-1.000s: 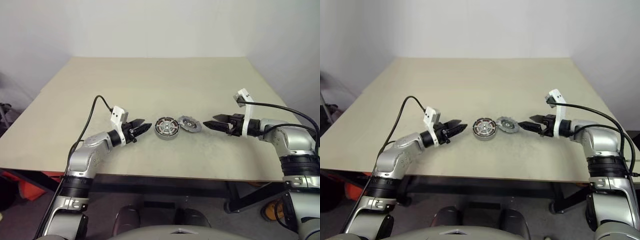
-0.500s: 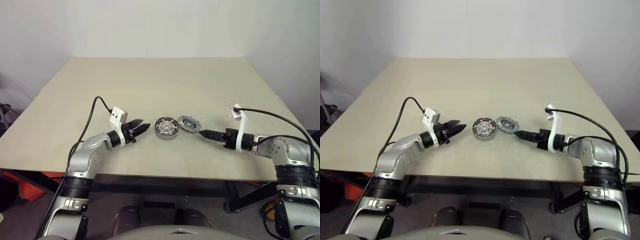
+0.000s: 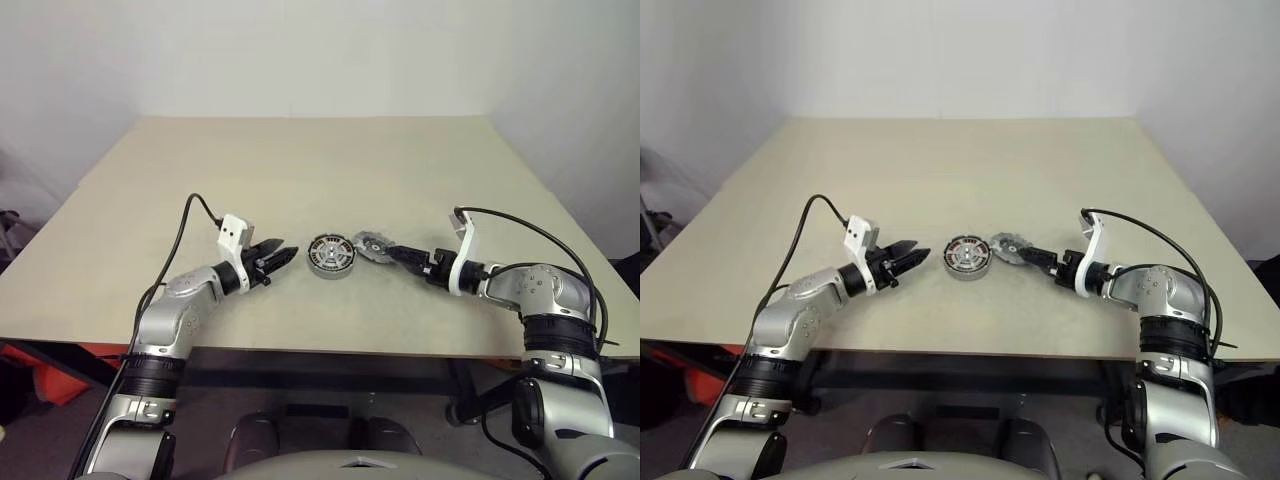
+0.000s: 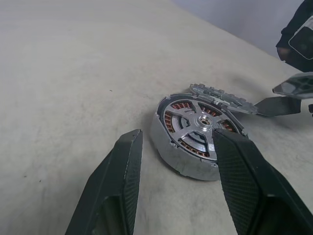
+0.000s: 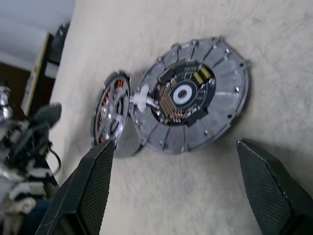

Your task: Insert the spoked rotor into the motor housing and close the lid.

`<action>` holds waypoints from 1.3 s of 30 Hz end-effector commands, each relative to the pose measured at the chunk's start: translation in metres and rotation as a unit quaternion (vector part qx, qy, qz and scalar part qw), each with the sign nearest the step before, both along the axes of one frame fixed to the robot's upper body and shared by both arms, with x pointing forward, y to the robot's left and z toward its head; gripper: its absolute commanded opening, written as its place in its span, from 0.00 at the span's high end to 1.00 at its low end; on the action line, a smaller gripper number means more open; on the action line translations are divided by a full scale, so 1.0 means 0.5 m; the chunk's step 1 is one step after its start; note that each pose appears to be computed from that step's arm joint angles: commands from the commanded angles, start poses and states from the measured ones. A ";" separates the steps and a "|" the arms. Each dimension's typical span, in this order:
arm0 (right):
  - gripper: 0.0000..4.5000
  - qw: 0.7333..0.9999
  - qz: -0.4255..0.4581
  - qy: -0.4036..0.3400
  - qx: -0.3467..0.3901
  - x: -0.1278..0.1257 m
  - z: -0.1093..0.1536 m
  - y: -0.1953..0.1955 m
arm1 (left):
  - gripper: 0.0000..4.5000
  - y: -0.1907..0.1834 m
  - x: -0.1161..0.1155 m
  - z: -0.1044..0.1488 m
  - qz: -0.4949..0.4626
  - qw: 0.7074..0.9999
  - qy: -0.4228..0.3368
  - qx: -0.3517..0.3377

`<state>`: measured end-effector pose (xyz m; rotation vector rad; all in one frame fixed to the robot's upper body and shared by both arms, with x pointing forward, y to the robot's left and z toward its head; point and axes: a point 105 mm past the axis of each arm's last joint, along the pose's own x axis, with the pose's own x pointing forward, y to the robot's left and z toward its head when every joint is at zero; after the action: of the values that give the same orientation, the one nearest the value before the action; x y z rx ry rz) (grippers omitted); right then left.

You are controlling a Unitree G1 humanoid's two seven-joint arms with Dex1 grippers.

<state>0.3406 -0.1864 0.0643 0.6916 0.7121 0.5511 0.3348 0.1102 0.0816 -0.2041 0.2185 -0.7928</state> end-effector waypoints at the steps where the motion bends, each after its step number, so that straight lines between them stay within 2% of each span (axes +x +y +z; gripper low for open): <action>1: 0.00 1.000 -0.005 0.004 0.013 0.013 0.007 0.017 | 0.47 0.006 0.002 0.033 0.005 0.999 -0.037 0.001; 27: 0.00 0.999 0.010 -0.026 0.038 0.052 0.039 0.097 | 0.47 0.008 -0.005 0.024 0.016 0.999 -0.038 0.007; 34: 0.00 0.993 0.047 -0.082 0.077 0.050 0.104 0.124 | 0.47 0.007 -0.005 0.022 0.013 0.999 -0.036 0.007; 39: 0.00 0.989 0.069 -0.104 0.083 0.042 0.127 0.141 | 0.47 0.005 -0.004 0.022 0.012 0.999 -0.035 0.007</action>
<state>0.3605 -0.1251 0.1031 0.7485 0.5970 0.7241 0.3309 0.1142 0.0785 -0.1856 0.2098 -0.7614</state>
